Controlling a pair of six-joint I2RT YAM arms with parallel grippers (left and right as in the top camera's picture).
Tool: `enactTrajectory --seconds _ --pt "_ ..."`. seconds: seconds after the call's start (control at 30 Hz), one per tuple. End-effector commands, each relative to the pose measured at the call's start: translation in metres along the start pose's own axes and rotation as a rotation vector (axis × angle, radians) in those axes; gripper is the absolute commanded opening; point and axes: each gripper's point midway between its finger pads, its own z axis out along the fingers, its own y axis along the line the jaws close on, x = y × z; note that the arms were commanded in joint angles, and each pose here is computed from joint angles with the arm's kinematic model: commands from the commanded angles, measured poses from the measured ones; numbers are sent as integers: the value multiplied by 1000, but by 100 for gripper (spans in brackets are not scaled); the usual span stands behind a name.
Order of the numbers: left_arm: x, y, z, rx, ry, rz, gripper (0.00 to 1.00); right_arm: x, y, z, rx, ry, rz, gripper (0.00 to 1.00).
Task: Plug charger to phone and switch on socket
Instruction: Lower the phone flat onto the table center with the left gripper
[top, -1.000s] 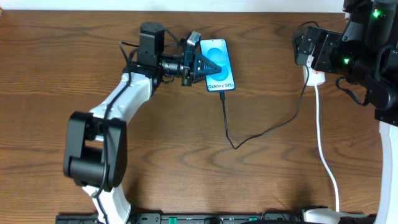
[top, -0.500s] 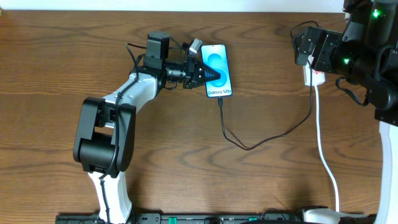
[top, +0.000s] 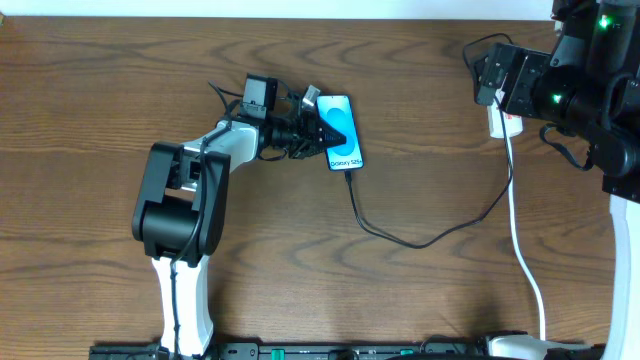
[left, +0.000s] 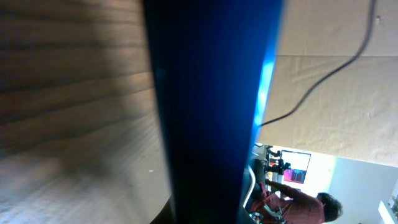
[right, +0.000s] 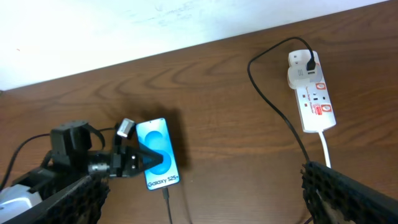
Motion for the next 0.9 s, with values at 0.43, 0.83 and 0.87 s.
enactTrajectory --seconds 0.43,0.83,0.87 --pt "-6 10 2 -36 -20 25 8 1 1 -1 -6 4 -11 99" --pt "-4 28 11 -98 -24 11 9 1 1 -1 -5 7 -11 99" --pt "-3 31 13 -106 -22 6 9 1 1 -1 -5 7 -11 99"
